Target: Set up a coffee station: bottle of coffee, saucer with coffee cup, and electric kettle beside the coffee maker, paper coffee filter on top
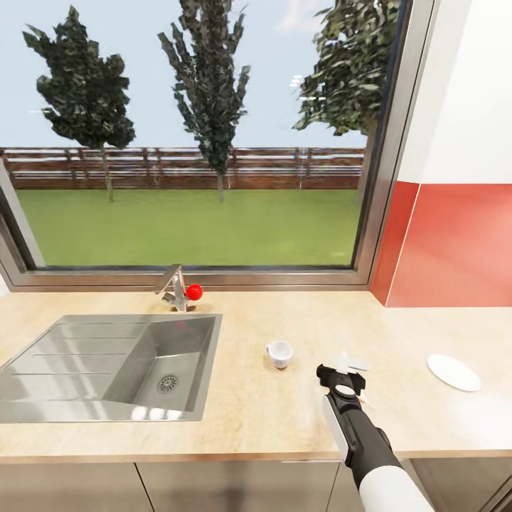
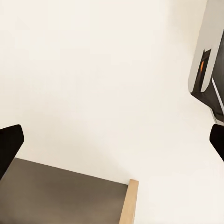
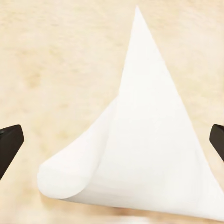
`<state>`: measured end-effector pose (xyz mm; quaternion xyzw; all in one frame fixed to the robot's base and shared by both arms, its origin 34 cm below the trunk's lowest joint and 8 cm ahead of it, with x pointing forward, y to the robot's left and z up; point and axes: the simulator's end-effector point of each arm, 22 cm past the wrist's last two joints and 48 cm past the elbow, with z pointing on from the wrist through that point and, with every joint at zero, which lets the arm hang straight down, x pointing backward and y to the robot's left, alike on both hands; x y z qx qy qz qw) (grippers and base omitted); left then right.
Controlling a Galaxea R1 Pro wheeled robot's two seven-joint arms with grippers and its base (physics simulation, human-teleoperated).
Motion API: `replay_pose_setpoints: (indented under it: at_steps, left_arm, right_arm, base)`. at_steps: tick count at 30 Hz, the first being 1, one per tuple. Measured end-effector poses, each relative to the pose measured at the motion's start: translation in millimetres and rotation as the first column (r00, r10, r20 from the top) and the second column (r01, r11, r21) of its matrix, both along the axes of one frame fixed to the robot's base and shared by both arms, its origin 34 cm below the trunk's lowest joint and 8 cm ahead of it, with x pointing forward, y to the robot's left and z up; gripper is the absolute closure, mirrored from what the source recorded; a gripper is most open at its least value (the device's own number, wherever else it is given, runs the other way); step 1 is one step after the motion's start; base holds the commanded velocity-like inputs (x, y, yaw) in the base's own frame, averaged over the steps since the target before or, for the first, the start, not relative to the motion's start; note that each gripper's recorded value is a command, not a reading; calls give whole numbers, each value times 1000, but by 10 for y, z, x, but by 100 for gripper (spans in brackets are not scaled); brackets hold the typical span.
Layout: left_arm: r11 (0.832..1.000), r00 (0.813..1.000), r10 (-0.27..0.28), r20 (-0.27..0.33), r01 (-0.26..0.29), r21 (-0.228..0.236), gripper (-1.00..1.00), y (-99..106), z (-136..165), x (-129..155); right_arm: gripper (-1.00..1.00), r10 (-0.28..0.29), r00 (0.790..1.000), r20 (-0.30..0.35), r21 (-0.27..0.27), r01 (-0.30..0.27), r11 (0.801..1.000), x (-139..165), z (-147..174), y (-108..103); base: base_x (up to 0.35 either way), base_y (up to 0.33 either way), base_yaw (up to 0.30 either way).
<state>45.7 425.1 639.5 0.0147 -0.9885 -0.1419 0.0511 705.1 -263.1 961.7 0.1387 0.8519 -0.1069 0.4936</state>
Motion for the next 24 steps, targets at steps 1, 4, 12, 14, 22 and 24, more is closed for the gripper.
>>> replay_pose_setpoints:
  at_steps: [1,4,12,14,22,24]
  left_arm:
    - [1000,1000,0,0,0,0,-100,0,0,-1]
    - [1000,1000,0,0,0,0,-100,0,0,-2]
    - [1000,1000,0,0,0,0,-100,0,0,-2]
    - [1000,1000,0,-1,0,-1,-100,-3,0,-6]
    - [1000,1000,0,0,0,-2,-100,-3,-1,-2]
    - [1000,1000,0,0,0,-2,-100,-3,-1,-2]
  right_arm:
    - [-100,-1,1000,0,0,1,1000,0,1,-3]
    - [-100,-1,1000,1,-1,1,1000,1,3,-12]
    - [-100,-3,1000,0,-3,3,1000,-2,2,-19]
    - [-100,-4,1000,2,-2,4,1000,-4,9,-22]
    - [-100,-89,996,-12,-49,89,995,-86,14,-217]
    - [-100,-92,996,-12,-50,91,995,-90,13,-220]
  base:
    - [0,0,0]
    - [0,0,0]
    - [2,0,0]
    - [188,0,0]
    - [55,0,0]
    - [2,0,0]
